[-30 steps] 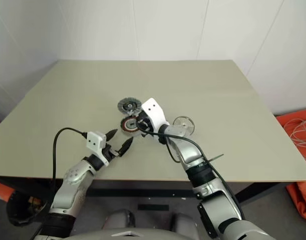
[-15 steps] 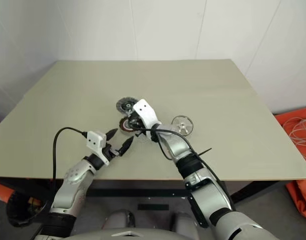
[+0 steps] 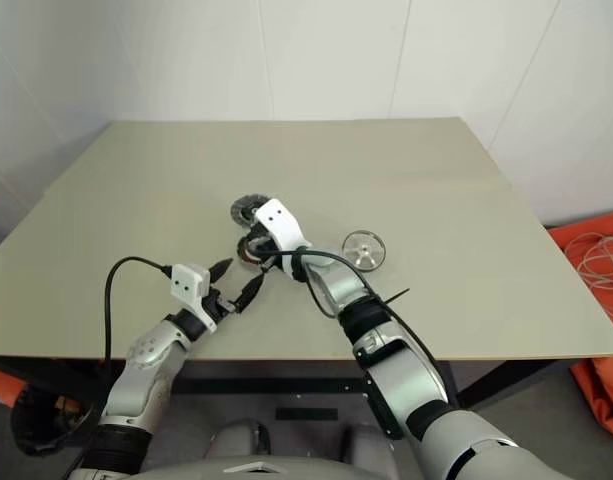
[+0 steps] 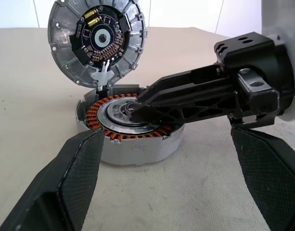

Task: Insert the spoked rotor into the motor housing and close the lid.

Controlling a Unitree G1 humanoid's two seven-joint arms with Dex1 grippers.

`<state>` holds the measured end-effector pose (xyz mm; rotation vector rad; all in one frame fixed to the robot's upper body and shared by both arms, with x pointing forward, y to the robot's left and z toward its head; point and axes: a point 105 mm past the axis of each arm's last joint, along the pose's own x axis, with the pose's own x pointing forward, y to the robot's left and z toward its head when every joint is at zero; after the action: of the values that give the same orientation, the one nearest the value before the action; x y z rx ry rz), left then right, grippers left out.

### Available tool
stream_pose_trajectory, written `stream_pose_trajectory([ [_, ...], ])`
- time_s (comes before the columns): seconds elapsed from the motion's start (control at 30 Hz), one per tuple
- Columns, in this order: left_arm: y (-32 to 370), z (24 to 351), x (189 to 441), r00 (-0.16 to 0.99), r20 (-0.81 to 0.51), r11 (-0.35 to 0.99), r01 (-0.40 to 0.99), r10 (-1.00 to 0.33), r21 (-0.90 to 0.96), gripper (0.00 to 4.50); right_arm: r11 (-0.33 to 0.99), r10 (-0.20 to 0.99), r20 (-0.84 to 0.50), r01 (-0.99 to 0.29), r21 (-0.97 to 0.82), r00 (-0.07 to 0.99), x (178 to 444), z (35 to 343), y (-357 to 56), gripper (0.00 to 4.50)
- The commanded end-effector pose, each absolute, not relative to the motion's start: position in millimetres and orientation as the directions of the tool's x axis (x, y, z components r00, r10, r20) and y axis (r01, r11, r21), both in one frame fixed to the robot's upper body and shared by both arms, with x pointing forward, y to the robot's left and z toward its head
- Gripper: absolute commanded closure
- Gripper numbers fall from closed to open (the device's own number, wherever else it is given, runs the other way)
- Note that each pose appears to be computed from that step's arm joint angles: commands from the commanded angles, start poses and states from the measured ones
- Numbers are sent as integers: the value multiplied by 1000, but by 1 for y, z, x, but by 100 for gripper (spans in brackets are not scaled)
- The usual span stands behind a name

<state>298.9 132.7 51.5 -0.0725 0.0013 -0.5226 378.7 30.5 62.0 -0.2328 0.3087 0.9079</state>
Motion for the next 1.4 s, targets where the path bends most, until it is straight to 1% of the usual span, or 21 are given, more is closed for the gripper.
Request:
stream_pose_trajectory([
  [0.03,135,65,302,865,71,864,500,-497,-50,0,595,745,-301,-797,-105,596,388,82,35,384],
  [0.27,135,67,301,864,73,863,502,-498,-50,0,598,743,-300,-795,-102,598,391,82,36,384],
  [0.8,132,68,300,865,71,864,501,-497,-54,0,558,780,-282,-825,-91,558,384,87,51,384],
  [0.87,133,67,301,865,69,864,501,-498,-54,0,558,779,-284,-824,-92,559,385,86,50,311],
  [0.93,134,67,300,865,68,863,501,-498,-54,0,559,778,-286,-824,-92,560,385,85,49,249],
  [1.17,133,66,300,863,67,862,505,-501,-56,0,570,774,-271,-816,-96,572,386,88,48,10],
  [1.2,133,66,300,863,68,861,505,-501,-56,0,572,775,-265,-815,-90,573,386,89,48,4],
  [1.27,133,67,300,863,68,862,504,-501,-56,0,569,784,-249,-819,-80,569,386,94,48,26],
  [1.3,133,67,300,863,68,862,504,-500,-56,0,560,793,-243,-825,-72,559,384,96,48,49],
  [1.4,133,67,302,864,67,862,503,-500,-57,0,552,803,-230,-832,-64,550,381,101,47,154],
])
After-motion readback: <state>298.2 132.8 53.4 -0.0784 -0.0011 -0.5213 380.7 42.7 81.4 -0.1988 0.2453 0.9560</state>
